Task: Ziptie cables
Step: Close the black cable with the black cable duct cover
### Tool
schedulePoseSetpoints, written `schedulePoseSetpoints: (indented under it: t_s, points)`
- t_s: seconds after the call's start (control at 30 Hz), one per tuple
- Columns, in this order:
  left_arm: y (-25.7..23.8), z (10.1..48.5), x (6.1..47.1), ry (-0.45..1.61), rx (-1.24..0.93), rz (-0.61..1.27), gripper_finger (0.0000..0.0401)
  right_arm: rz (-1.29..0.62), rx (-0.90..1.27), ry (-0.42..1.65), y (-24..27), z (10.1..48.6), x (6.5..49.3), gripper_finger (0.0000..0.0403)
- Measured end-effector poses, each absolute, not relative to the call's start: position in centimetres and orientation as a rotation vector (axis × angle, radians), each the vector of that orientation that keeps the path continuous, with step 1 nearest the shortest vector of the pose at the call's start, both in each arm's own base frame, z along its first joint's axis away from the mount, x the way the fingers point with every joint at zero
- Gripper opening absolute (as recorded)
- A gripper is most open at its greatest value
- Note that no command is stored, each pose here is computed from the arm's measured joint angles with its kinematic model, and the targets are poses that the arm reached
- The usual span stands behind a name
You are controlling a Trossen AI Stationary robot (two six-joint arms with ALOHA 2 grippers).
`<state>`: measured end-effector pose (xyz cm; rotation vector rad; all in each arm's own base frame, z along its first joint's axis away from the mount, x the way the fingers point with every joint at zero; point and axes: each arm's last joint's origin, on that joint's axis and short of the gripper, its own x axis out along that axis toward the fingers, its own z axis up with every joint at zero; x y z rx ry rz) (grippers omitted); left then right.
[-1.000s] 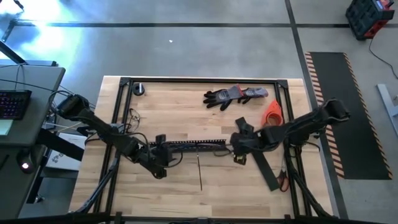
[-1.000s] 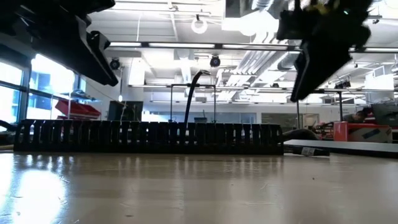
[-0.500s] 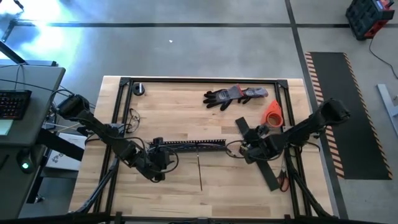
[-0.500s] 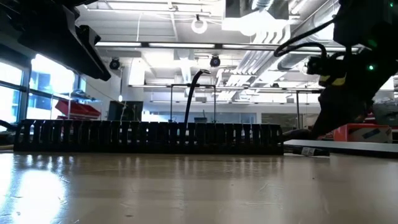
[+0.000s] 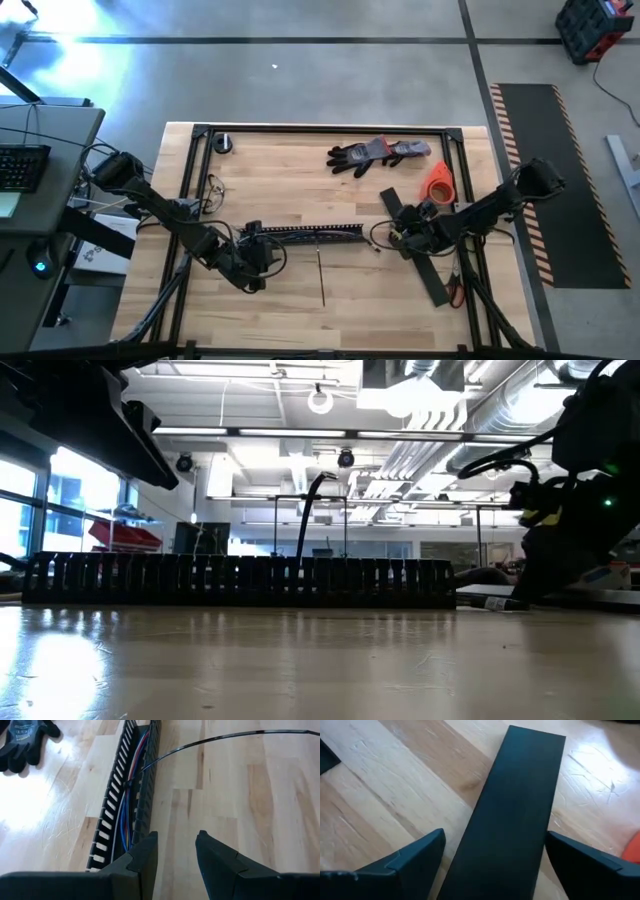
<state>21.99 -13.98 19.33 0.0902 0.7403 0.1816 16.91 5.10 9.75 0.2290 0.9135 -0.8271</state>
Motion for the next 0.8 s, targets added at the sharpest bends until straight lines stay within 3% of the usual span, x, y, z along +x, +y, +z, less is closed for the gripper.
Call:
schedulePoseSetpoints:
  t_s: [0.17, 0.4, 0.63, 0.8]
  points:
    - [-14.0, 19.3, 22.0, 0.741, 0.088, 0.179, 0.0115, -0.822, 0.23, 0.927, 5.0, 9.6, 16.8, 0.0279]
    - [-14.5, 19.6, 22.0, 0.712, 0.072, 0.147, 0.0115, -0.812, 0.187, 0.967, 4.9, 9.6, 16.7, 0.016]
    - [-15.2, 23.4, 20.7, 0.587, 0.049, 0.087, 0.0115, -0.719, 0.135, 1.03, 6.0, 12.4, 19.2, 0.0042]
    - [-15.0, 24.9, 19.5, 0.523, 0.05, 0.099, 0.0115, -0.725, 0.079, 0.981, 6.5, 13.9, 20.1, 0.0004]
